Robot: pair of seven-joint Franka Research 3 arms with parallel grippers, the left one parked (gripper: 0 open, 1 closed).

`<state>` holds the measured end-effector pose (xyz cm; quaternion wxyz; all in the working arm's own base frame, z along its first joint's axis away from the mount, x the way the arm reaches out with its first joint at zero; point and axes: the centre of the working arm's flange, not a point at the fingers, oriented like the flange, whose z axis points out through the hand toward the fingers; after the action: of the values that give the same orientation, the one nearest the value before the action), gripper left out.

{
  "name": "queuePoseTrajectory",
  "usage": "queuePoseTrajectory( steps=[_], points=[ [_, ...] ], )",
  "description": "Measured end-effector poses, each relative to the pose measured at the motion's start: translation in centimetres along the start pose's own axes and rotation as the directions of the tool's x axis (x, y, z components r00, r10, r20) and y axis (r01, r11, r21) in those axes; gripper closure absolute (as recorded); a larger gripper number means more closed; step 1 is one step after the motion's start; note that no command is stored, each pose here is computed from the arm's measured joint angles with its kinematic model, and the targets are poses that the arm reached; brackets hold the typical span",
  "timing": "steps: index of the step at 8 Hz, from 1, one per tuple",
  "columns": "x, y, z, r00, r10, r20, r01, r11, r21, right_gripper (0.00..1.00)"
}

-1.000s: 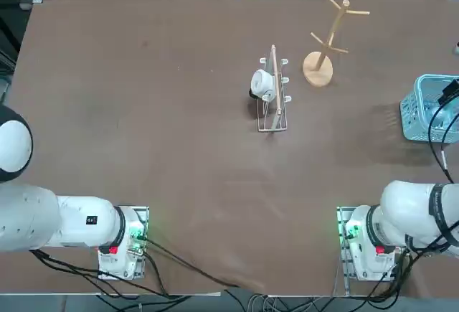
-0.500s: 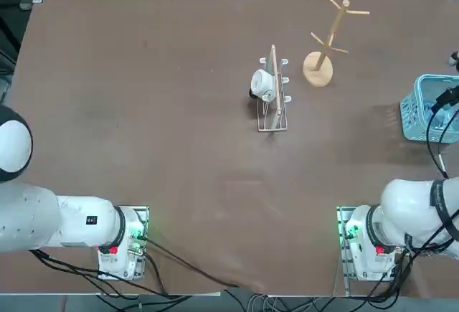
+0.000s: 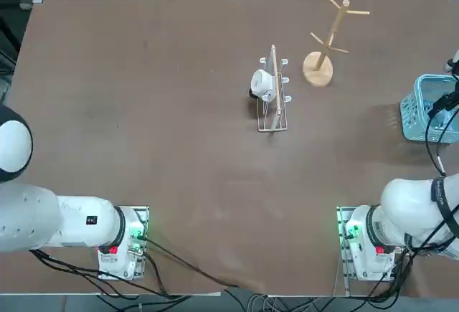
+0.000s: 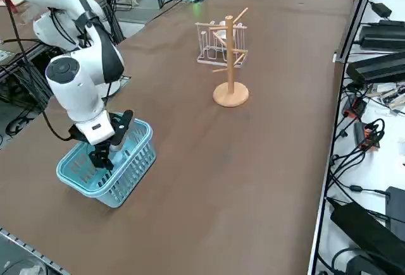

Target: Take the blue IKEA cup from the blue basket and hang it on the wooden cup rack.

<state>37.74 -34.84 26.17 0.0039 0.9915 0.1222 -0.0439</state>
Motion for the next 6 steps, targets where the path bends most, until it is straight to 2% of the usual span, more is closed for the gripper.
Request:
queuePoseTrajectory(
  steps=[6],
  points=[
    [-0.39,0.23,1.04,1.0,-0.004,0.012,0.004,1.0,0.008,0.0]
  ],
)
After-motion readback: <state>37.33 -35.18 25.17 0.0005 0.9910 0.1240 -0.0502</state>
